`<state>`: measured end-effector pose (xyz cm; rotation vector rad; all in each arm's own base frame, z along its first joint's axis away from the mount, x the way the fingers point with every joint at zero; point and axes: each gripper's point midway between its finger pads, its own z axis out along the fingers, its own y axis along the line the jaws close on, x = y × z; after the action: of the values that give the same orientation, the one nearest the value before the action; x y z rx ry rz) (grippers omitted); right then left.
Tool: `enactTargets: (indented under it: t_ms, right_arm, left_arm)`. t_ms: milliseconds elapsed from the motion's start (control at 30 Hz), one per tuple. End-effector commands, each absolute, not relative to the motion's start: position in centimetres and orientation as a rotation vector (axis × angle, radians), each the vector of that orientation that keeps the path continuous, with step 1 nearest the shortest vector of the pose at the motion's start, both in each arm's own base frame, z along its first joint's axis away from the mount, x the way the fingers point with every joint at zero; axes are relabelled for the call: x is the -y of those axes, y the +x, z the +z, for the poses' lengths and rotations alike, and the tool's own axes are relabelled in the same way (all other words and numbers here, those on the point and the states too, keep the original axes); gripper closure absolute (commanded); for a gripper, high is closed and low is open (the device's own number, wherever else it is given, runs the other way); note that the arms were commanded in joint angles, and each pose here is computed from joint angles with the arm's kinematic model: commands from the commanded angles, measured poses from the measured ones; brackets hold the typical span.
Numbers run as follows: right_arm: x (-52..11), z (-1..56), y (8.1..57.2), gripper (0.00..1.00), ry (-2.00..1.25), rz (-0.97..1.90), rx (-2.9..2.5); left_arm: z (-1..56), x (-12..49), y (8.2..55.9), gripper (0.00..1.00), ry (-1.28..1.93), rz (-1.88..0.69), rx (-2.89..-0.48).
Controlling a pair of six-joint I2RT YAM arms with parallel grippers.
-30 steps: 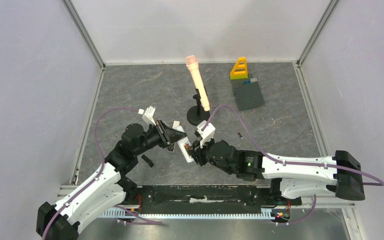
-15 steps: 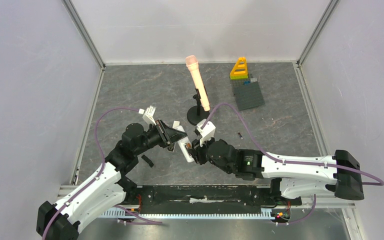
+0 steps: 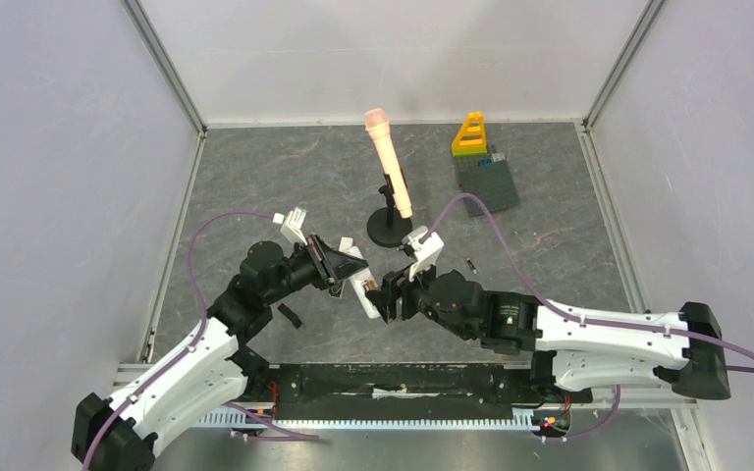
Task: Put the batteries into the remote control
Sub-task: Load the battery into the remote control.
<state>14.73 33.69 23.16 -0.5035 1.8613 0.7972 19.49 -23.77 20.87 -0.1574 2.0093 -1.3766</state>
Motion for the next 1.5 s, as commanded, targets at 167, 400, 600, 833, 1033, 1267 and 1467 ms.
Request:
enactTargets:
  t_ms: [167, 400, 600, 833, 1033, 1267, 1467]
  right_arm:
    - [-32.0, 26.5, 14.9, 0.02, -0.021, 1.053, -1.963]
    - [-31.9, 23.9, 16.4, 0.02, 0.290, 1.193, -2.050]
    - [-32.5, 24.1, 17.2, 0.02, 0.453, 1.413, -1.979]
    - [-33.4, 25.1, 18.5, 0.02, 0.557, 1.529, -1.933]
    - [-34.7, 24.5, 18.8, 0.02, 0.593, 1.610, -1.974]
    - [-35.4, 24.0, 18.7, 0.02, 0.586, 1.648, -2.000]
    - [-36.0, 23.0, 18.4, 0.02, 0.595, 1.676, -2.039]
  left_arm:
    - [23.6, 23.8, 20.3, 0.98, -0.128, -1.386, -1.899]
    - [24.8, 23.3, 21.5, 0.98, -0.143, -1.336, -1.835]
    - [26.2, 22.7, 22.7, 0.98, -0.200, -1.312, -1.752]
    - [27.3, 22.4, 23.4, 0.98, -0.242, -1.323, -1.685]
    - [28.0, 22.3, 23.6, 0.98, -0.266, -1.349, -1.641]
    - [28.1, 22.3, 23.5, 0.98, -0.278, -1.370, -1.633]
    - [28.2, 22.2, 23.5, 0.98, -0.302, -1.385, -1.616]
